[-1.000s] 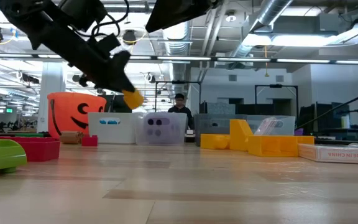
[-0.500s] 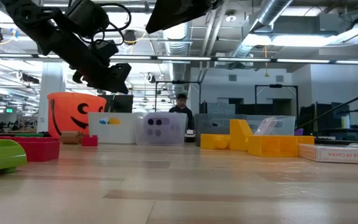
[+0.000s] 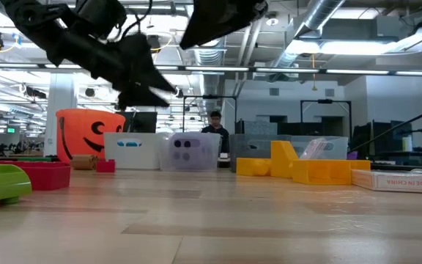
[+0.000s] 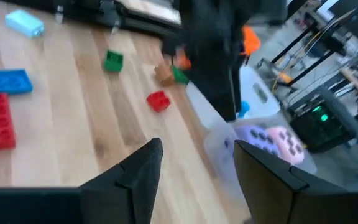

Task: Pick & Place Toys
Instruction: Put the yellow stud game piece into the white bin

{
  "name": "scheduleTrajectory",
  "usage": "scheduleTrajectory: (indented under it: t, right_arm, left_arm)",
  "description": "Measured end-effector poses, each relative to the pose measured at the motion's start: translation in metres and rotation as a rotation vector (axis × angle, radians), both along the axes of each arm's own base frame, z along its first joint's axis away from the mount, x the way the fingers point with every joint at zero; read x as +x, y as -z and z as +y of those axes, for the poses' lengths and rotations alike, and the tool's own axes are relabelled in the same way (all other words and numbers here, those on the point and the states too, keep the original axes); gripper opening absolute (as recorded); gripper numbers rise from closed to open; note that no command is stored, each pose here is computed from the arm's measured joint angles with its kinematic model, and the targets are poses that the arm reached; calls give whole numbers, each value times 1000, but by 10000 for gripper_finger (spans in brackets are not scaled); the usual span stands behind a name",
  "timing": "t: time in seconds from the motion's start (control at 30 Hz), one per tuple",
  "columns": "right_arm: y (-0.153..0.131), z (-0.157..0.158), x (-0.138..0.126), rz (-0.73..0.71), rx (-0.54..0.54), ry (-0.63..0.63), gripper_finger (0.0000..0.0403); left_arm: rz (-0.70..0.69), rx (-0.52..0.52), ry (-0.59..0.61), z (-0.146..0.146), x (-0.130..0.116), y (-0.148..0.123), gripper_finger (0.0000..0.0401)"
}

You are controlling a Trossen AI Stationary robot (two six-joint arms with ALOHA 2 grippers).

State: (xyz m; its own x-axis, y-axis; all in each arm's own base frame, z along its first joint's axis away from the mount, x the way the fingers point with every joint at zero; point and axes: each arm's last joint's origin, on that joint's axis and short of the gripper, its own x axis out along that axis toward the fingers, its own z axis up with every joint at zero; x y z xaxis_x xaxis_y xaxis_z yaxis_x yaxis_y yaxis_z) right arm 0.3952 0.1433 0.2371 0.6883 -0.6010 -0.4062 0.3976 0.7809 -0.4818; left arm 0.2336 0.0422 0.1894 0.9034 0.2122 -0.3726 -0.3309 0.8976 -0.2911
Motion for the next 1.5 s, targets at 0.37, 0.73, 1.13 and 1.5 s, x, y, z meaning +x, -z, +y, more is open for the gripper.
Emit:
scheduleTrajectory:
  t: [0.37, 0.73, 1.13, 1.5]
  right_arm:
    - [16, -10, -22, 115, 62, 153, 195]
    - [22, -11, -66, 167, 29, 392, 195]
    - [15, 3, -101, 101, -1, 505, 195]
    - [14, 7, -102, 70, -6, 491, 195]
  left_arm:
    - [-17, 189, 73, -29, 16, 8, 233]
    - [25, 214, 38, -24, 61, 63, 265]
    - [83, 315, 88, -21, 120, 87, 287]
    - [138, 300, 31, 2, 128, 103, 288]
